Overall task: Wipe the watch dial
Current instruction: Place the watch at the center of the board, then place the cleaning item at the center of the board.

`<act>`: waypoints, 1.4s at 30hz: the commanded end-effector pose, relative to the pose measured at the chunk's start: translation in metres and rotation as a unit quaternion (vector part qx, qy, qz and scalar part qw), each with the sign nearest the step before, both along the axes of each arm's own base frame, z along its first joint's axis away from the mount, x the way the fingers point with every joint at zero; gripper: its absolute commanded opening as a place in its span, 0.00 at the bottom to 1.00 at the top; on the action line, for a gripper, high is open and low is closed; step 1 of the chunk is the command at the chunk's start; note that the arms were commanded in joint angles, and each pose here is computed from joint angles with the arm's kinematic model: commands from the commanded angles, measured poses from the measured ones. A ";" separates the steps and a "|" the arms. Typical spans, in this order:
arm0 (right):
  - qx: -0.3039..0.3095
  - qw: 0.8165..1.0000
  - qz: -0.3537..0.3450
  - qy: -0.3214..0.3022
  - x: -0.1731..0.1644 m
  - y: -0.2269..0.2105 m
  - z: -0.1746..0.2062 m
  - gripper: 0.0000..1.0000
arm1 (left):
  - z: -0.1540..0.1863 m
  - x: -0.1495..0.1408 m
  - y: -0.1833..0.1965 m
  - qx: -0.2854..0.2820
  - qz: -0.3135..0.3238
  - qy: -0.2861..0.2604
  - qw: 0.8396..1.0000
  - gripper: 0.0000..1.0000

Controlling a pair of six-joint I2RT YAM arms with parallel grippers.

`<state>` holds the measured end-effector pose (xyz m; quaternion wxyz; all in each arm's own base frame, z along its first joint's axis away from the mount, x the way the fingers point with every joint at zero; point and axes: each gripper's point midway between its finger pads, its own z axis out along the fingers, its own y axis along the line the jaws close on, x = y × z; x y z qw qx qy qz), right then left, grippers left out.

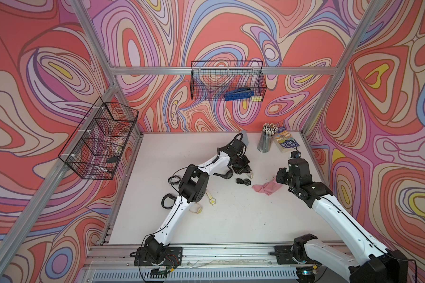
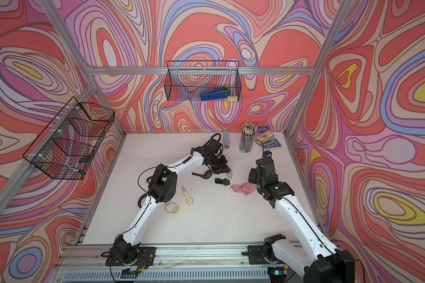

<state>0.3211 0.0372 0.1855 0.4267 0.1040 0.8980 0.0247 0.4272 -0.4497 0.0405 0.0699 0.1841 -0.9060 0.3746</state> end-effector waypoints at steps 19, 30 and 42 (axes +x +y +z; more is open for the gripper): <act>0.018 0.998 0.008 0.064 0.014 0.010 -0.027 0.00 | 0.079 -0.017 0.063 0.084 -0.026 -0.136 0.987 1.00; 0.061 0.992 0.036 0.101 0.025 0.032 -0.050 0.00 | 0.090 -0.053 0.135 0.221 -0.138 -0.215 0.941 0.99; 0.062 0.978 0.022 0.197 0.026 0.037 -0.119 0.02 | 0.058 -0.110 0.203 0.197 -0.101 -0.132 0.966 1.00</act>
